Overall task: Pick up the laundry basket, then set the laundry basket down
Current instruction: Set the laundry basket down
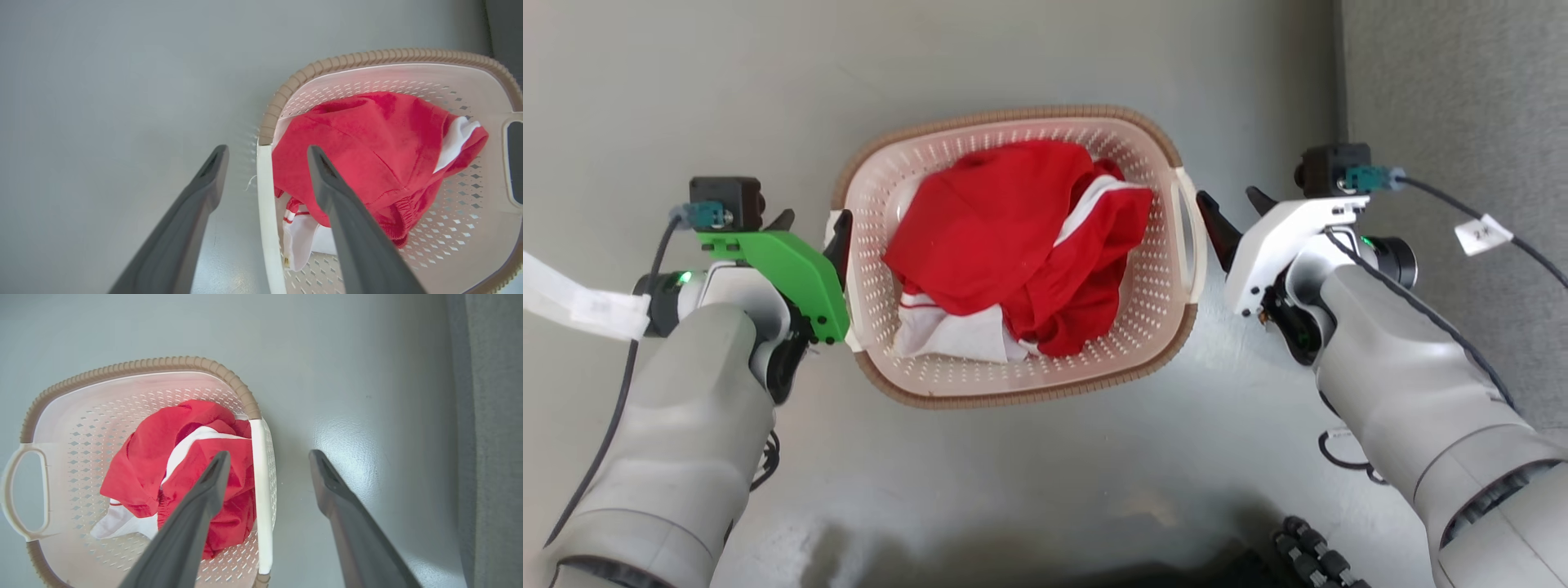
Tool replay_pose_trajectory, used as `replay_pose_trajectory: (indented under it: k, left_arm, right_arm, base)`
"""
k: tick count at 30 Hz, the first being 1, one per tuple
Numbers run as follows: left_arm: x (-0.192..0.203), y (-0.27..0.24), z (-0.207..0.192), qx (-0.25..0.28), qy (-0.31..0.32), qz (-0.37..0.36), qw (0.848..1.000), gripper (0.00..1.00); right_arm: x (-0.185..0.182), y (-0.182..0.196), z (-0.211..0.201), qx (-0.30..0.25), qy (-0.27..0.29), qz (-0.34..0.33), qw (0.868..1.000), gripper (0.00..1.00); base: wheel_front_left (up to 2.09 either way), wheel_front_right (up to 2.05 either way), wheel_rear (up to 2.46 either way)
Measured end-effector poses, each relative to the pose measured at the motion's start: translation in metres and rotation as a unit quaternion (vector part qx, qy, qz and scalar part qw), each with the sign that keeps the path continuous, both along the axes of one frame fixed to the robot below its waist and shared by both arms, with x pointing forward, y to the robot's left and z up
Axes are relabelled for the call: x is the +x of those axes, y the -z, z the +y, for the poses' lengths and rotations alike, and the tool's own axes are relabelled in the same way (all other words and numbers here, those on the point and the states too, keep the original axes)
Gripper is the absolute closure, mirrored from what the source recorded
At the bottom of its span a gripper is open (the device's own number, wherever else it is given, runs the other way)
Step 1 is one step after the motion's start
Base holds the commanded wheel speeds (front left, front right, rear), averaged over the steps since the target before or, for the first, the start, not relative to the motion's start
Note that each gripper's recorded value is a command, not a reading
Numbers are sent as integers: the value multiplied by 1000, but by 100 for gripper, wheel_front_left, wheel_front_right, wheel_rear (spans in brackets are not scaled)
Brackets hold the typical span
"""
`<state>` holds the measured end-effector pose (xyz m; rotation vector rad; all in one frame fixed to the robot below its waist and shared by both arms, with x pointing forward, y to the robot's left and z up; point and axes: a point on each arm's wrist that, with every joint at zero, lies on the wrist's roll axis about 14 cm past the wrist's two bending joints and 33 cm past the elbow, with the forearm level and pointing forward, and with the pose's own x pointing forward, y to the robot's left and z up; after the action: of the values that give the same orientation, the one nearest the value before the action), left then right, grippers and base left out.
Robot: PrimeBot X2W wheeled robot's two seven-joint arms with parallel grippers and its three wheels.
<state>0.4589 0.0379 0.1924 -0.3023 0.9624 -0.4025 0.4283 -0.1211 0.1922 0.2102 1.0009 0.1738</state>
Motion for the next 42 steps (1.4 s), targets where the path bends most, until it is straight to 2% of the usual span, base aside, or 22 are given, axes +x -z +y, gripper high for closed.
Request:
replay_pose_trajectory:
  k: [15, 32, 35, 37, 38, 42]
  left_arm:
    - [8, -64, 9, -1, -3, -104, 995, 0]
    - [27, -152, 19, -15, -26, -223, 974, 0]
    - [35, -171, 29, -12, -46, -249, 967, 0]
    - [45, -193, 30, -16, -55, -279, 958, 0]
    - [53, -214, 30, -26, -67, -305, 949, 0]
    - [56, -241, 33, -20, -76, -347, 935, 0]
  right_arm:
    - [4, -56, -10, 0, 30, -82, 996, 0]
    - [15, -124, -27, -8, 63, -174, 983, 0]
    - [29, -146, -30, -10, 69, -211, 975, 0]
    - [37, -163, -33, -8, 75, -237, 969, 0]
    - [44, -178, -38, -7, 85, -258, 962, 0]
    - [51, -203, -40, -11, 84, -296, 951, 0]
  base:
    - [0, 0, 0]
    - [0, 0, 0]
    - [0, 0, 0]
    - [0, 0, 0]
    - [0, 0, 0]
    - [0, 0, 0]
